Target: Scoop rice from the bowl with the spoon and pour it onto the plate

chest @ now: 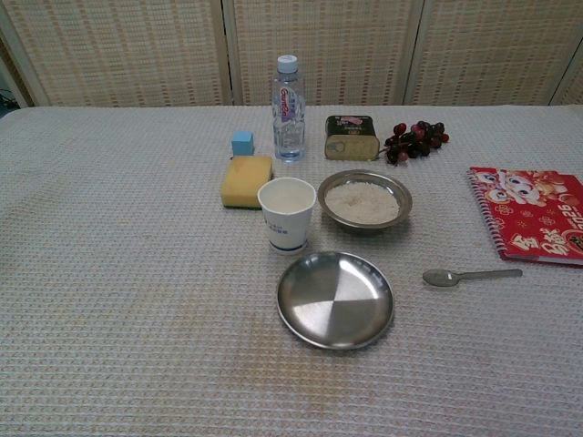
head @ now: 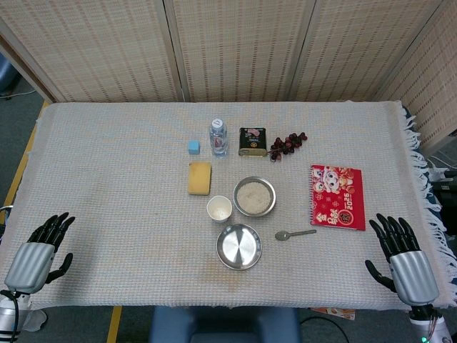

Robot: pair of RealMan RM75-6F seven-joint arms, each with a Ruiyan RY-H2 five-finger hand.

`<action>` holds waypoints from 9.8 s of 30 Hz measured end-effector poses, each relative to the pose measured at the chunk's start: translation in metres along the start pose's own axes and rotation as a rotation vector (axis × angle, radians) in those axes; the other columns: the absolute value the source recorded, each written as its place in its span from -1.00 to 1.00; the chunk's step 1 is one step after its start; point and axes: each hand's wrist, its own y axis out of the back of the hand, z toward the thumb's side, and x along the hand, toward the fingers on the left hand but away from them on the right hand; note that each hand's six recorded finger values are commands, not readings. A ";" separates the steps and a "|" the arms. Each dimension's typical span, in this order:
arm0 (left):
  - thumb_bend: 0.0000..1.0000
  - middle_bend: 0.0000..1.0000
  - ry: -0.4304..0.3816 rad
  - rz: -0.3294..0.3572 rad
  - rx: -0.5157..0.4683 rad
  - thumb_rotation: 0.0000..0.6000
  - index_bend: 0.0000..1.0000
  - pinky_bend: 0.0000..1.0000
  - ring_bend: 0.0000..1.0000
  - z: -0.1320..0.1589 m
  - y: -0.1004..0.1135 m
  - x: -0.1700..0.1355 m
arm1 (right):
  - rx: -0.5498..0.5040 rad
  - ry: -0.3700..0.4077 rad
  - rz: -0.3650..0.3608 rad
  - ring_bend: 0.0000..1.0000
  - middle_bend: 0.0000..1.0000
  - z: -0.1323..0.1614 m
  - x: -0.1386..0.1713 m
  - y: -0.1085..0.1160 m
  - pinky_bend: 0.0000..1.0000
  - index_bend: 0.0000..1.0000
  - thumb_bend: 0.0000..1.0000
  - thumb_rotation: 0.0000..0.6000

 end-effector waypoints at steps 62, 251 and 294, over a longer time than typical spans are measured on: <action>-0.03 -1.00 -0.023 -0.055 -0.054 1.00 -1.00 -0.62 -0.99 0.002 -0.002 -0.003 | 0.114 0.200 0.374 -1.00 -0.96 0.083 -0.133 -0.152 -1.00 0.00 -0.45 1.00; 0.05 -1.00 -0.028 -0.088 -0.068 1.00 -1.00 -0.60 -0.99 0.000 -0.004 -0.004 | -0.003 0.037 0.601 -0.63 0.18 0.152 -0.282 -0.104 -0.88 0.95 -0.17 1.00; 0.05 -1.00 -0.045 -0.089 -0.085 1.00 -1.00 -0.60 -0.99 -0.001 0.000 -0.008 | 0.556 0.385 0.296 -0.63 0.18 0.302 -0.273 -0.082 -0.88 0.95 -0.17 1.00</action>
